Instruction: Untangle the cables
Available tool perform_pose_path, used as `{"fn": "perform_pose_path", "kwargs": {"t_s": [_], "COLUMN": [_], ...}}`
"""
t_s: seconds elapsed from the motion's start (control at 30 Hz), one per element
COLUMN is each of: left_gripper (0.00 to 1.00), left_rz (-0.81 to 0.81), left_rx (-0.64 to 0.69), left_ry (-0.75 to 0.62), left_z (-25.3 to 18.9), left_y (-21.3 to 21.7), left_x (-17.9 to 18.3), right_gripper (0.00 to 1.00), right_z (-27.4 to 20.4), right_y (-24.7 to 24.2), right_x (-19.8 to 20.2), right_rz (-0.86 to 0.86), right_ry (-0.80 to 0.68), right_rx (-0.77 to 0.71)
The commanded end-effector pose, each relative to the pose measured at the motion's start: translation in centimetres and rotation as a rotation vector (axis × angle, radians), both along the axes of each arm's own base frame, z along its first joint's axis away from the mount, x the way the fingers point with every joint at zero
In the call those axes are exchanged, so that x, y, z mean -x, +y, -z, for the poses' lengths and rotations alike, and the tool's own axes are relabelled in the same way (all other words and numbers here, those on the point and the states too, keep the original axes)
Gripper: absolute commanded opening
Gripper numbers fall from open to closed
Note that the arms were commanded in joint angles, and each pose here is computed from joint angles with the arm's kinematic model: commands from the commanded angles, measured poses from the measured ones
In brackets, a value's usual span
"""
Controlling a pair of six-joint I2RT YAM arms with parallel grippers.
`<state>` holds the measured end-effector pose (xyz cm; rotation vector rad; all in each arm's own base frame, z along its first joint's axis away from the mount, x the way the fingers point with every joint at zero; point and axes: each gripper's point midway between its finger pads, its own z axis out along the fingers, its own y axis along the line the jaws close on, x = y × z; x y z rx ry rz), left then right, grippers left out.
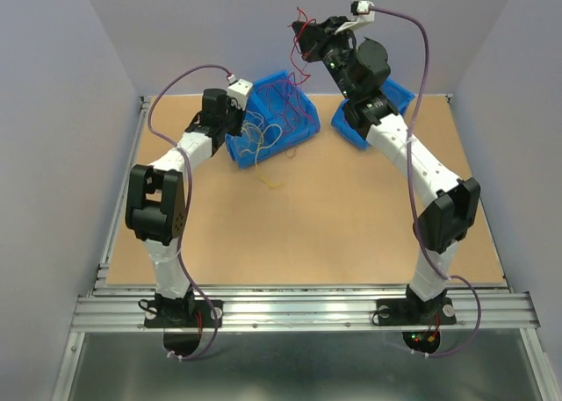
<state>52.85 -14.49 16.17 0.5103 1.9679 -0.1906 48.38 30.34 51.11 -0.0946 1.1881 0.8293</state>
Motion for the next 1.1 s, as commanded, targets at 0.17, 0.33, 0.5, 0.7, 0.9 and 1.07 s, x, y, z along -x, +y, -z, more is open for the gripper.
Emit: {"fn": "perform_pose_path", "kwargs": {"t_s": [0.17, 0.33, 0.5, 0.7, 0.9, 1.07], "left_gripper": [0.12, 0.37, 0.5, 0.57, 0.59, 0.61], "left_rz": [-0.102, -0.086, -0.028, 0.0, 0.023, 0.078], "left_rx": [-0.086, -0.067, -0.028, -0.003, 0.012, -0.042], "left_ry": [0.105, 0.103, 0.039, -0.02, -0.054, -0.024], "left_z": [4.0, 4.1, 0.9, -2.5, -4.9, -4.1], "left_y": [2.3, 2.8, 2.0, 2.1, 2.2, 1.5], "left_x": [-3.0, -2.7, -1.9, -0.1, 2.0, 3.5], "right_gripper": [0.0, 0.0, 0.01, 0.0, 0.0, 0.01], "right_z": [-7.2, -2.2, 4.7, 15.2, 25.0, 35.4], "right_y": [3.3, 4.7, 6.2, 7.0, 6.6, 6.1], "right_x": [-0.9, -3.7, -6.6, -9.7, -11.8, -14.6], "right_rz": [-0.093, -0.074, -0.096, -0.067, 0.002, 0.113], "right_ry": [-0.287, -0.251, -0.152, 0.04, 0.263, 0.522], "right_rx": [-0.076, -0.045, 0.0, 0.033, 0.09, 0.241]}}
